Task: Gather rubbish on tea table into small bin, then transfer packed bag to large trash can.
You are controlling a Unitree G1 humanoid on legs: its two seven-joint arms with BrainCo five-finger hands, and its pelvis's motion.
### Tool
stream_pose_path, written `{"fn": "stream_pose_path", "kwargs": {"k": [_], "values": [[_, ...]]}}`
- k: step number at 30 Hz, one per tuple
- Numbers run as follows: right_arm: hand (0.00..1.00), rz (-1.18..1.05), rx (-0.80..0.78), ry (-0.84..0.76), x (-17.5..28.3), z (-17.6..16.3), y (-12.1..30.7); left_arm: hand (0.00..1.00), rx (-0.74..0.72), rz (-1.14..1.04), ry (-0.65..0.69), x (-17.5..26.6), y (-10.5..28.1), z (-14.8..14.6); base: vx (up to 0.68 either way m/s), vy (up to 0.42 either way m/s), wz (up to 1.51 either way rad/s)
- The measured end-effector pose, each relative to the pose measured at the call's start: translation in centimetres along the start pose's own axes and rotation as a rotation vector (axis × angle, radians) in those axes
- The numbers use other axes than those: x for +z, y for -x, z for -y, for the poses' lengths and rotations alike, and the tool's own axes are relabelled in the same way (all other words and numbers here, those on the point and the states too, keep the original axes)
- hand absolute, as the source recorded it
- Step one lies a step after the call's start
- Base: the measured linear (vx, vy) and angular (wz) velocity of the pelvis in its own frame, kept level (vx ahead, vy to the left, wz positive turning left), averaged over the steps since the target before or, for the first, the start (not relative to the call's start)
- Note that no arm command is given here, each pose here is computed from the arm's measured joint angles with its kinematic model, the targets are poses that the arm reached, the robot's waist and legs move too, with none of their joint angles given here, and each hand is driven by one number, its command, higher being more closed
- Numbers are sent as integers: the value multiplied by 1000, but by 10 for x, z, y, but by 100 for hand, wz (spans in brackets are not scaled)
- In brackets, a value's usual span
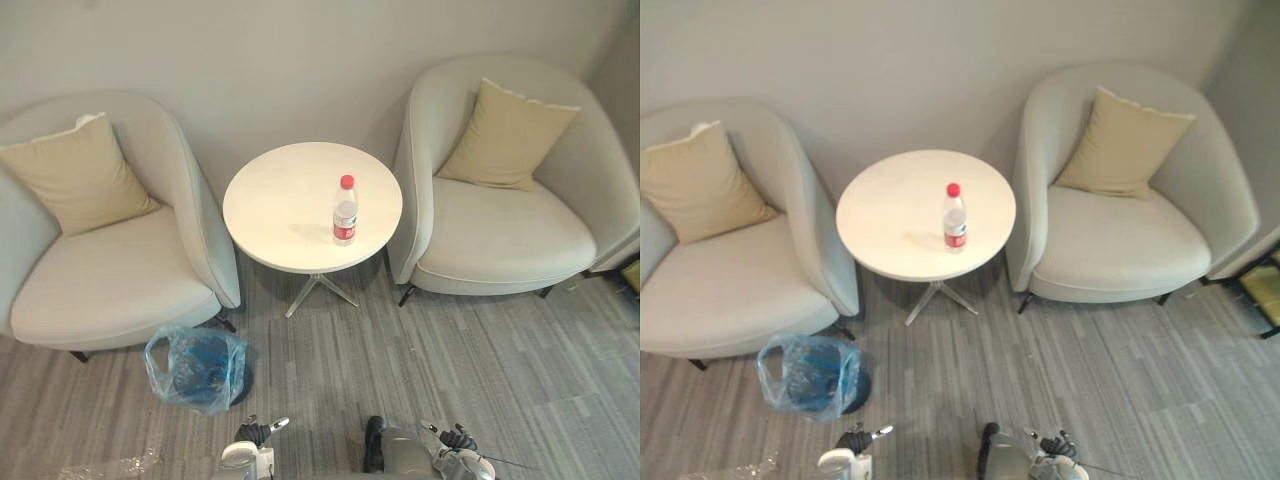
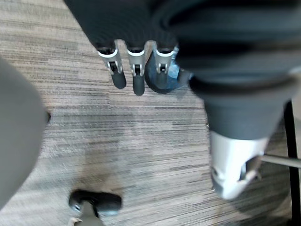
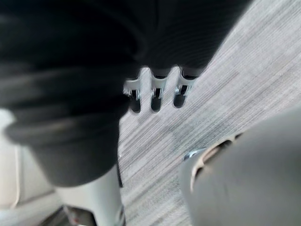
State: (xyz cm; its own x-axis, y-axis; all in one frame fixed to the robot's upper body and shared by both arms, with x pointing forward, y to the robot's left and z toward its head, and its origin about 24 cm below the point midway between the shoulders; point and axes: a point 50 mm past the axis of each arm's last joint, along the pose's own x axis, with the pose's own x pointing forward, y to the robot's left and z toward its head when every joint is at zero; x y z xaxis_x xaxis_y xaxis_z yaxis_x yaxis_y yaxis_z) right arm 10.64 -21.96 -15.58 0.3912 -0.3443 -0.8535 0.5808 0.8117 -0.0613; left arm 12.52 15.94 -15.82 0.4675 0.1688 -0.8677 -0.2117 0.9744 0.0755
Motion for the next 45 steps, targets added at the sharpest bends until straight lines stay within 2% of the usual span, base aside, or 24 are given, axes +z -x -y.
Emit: {"fn": "stream_pose_path", "kwargs": {"k": [6,17,23,27,34,39,45], "values": [[0,-23,7,4,-7,-6,2,0,-18,83,-8,18,0,5,256,-111,-5],[0,-47,23,12,-16,-11,4,0,-21,49,-41,13,-2,-3,269,121,-14],[0,-25,28,22,-18,-8,7,0,-4,38,-18,9,-2,-8,185,-27,63],[0,-45,56,85,-26,-14,9,0,27,32,16,7,-2,-18,168,-228,37],[0,-7,51,224,-14,-7,5,0,-29,-3,6,-2,1,5,84,-170,20],[0,149,97,338,17,-23,5,0,-22,22,-79,3,-1,-2,-16,-23,22],[0,515,120,488,81,-31,25,0,7,39,-205,5,-2,-17,-53,27,2]]}}
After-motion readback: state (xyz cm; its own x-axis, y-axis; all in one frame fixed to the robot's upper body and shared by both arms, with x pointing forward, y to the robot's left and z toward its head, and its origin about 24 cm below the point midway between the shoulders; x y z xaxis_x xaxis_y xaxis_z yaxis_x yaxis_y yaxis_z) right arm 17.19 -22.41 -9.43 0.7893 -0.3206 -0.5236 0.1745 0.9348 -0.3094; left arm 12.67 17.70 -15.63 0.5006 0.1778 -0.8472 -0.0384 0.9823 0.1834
